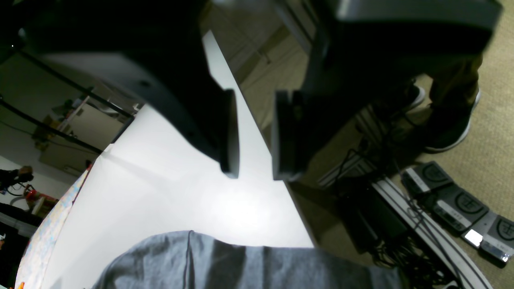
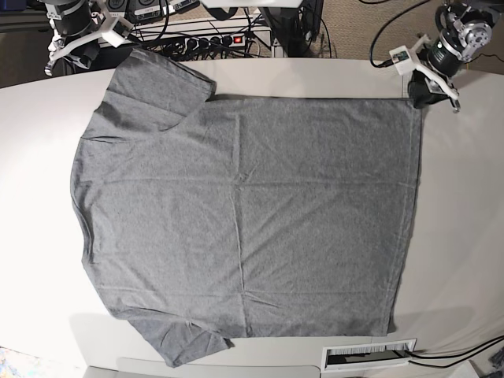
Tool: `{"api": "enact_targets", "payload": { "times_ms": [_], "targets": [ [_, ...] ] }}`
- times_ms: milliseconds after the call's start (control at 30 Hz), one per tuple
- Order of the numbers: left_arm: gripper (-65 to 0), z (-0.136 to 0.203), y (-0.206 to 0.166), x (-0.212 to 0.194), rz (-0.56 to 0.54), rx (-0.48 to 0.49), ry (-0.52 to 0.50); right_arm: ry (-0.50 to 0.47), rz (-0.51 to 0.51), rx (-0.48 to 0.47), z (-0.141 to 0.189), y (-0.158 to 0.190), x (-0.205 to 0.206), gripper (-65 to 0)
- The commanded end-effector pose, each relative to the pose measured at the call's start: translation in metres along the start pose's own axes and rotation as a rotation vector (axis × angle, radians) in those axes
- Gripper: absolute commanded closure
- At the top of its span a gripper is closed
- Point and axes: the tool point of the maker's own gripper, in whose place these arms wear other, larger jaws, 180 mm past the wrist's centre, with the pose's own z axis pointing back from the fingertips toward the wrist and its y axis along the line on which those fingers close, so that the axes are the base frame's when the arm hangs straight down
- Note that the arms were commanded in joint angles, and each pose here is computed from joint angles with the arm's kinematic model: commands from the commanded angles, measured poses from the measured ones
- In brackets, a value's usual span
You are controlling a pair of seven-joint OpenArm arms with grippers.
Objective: Fold the T-shirt properly
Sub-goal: 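Reach the left gripper down and pinch the grey shirt's hem corner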
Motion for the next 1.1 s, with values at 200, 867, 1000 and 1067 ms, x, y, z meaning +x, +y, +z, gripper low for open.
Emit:
{"api": "enact_targets", "payload": {
  "times_ms": [200,867,1000,1067],
  "targets": [
    [-19.4,-0.007,-0.011,-0.008,0.016,-0.116,-0.010,-0.006,0.016,-0.024,0.003,-0.007,0.002,-15.6],
    [-21.8,0.014,-0.024,0.017,-0.204,-0.178,-0.004,0.025,0.060,-0.061,0.003,-0.014,-0.003,-15.6],
    [-21.8,0.009,-0.023,0.016,-0.156,-0.218,-0.006,0.025,0.060,-0.061,0.003,-0.014,-0.003,-15.6],
    [-21.8,0.005,-0.016,0.015,-0.140,-0.209,-0.003,0.026,0.060,-0.061,0.003,-0.014,-0.003,-15.6]
  ]
}}
